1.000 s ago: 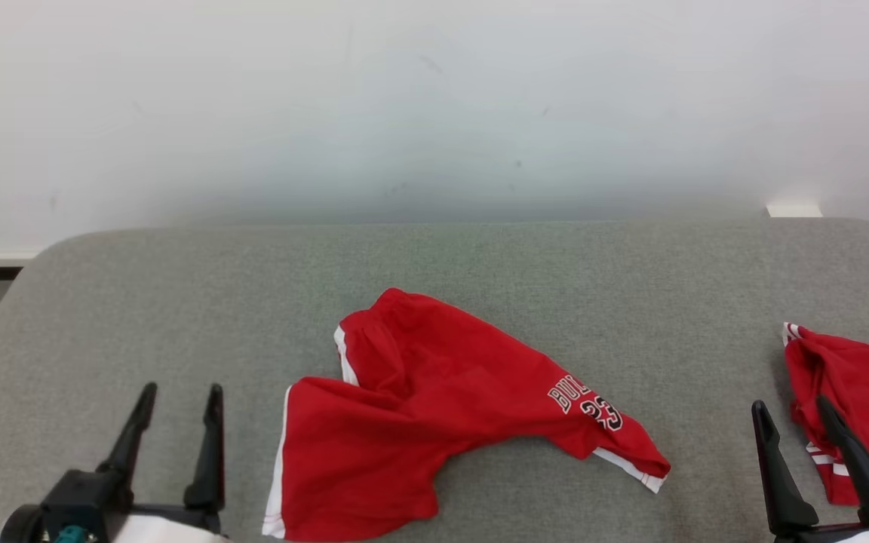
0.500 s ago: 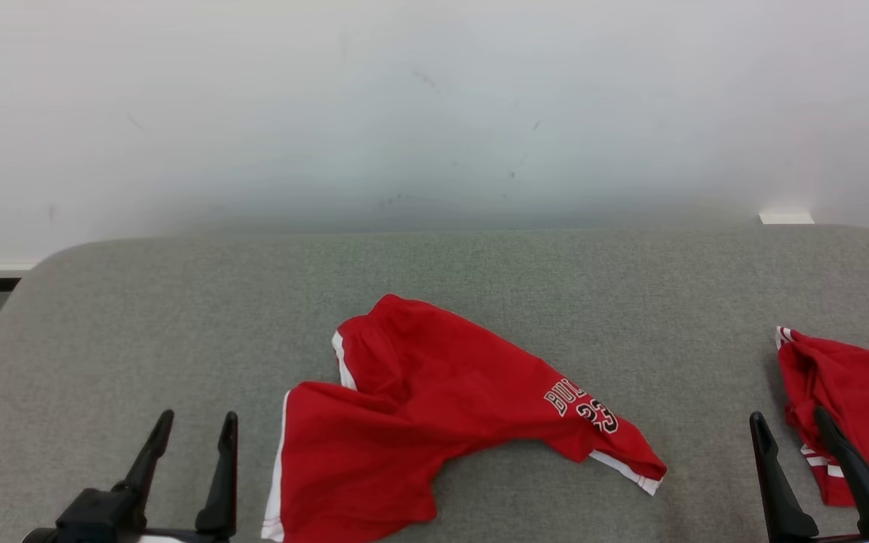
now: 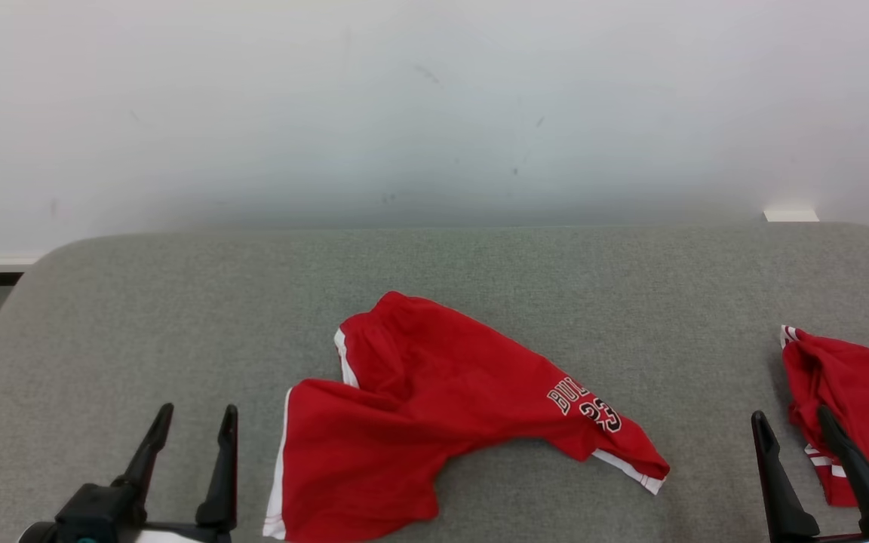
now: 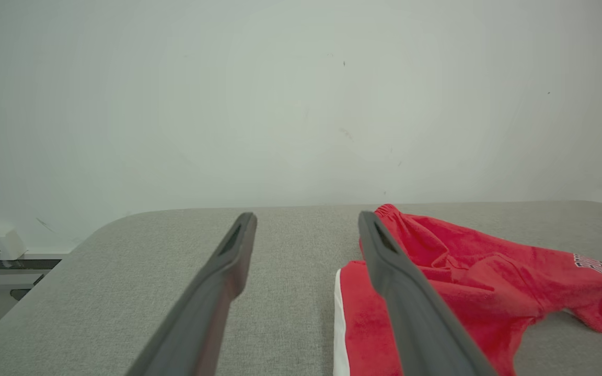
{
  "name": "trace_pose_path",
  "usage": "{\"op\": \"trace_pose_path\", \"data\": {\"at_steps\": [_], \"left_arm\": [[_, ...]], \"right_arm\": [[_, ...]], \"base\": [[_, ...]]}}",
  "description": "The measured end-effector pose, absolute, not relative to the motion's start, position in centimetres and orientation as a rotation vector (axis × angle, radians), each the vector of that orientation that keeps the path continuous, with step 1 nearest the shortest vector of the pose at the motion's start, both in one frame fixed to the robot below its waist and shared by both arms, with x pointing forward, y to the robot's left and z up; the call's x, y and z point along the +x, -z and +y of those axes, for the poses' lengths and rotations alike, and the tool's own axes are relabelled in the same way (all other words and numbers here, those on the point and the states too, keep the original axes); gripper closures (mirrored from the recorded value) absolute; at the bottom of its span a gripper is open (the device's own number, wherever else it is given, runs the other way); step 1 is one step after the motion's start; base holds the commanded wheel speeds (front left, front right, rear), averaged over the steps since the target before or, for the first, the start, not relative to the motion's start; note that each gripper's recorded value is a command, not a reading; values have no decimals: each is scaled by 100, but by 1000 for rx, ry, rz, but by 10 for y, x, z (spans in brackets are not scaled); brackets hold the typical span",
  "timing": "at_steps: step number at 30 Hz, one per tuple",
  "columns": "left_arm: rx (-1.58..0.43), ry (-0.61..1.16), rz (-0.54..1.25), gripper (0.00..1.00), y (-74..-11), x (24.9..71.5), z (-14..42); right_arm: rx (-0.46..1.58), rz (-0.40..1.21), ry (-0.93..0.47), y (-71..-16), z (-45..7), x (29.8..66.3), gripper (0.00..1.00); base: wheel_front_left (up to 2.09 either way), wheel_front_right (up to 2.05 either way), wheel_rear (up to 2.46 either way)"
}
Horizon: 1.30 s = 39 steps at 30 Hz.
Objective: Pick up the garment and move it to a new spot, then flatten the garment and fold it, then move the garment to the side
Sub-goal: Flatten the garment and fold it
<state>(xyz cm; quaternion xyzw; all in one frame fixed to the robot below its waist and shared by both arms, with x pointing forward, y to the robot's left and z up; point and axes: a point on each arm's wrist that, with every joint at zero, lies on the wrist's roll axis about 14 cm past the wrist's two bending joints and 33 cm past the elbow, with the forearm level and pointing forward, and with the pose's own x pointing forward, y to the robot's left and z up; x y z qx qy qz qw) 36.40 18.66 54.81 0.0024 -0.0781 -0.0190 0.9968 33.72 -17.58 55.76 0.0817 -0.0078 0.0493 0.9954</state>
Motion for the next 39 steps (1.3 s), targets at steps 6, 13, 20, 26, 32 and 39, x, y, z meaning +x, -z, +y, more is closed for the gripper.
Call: {"op": "trace_pose_path", "data": {"at_steps": [6, 13, 20, 26, 32, 39], "left_arm": [[14, 37, -180, 0, -556, 370, 187], [26, 36, -212, 0, -564, 386, 187], [35, -4, -210, 0, -560, 398, 197], [32, -32, -198, 0, -553, 404, 203], [35, -53, -180, 0, -546, 407, 209], [37, -67, -181, 0, -544, 411, 212]], "right_arm": [[153, 32, -180, -548, -151, 344, 0], [164, 172, -504, -514, -54, 359, 0], [157, 320, -850, -473, 48, 345, 0], [58, 448, -1032, -431, 94, 334, 0], [-54, 588, -1117, -391, 111, 329, 0], [-60, 648, -1134, -386, 117, 335, 100]], "base": [[0, 0, 0], [0, 0, 0], [0, 0, 0], [0, 0, 0], [0, 0, 0], [0, 0, 0]]}}
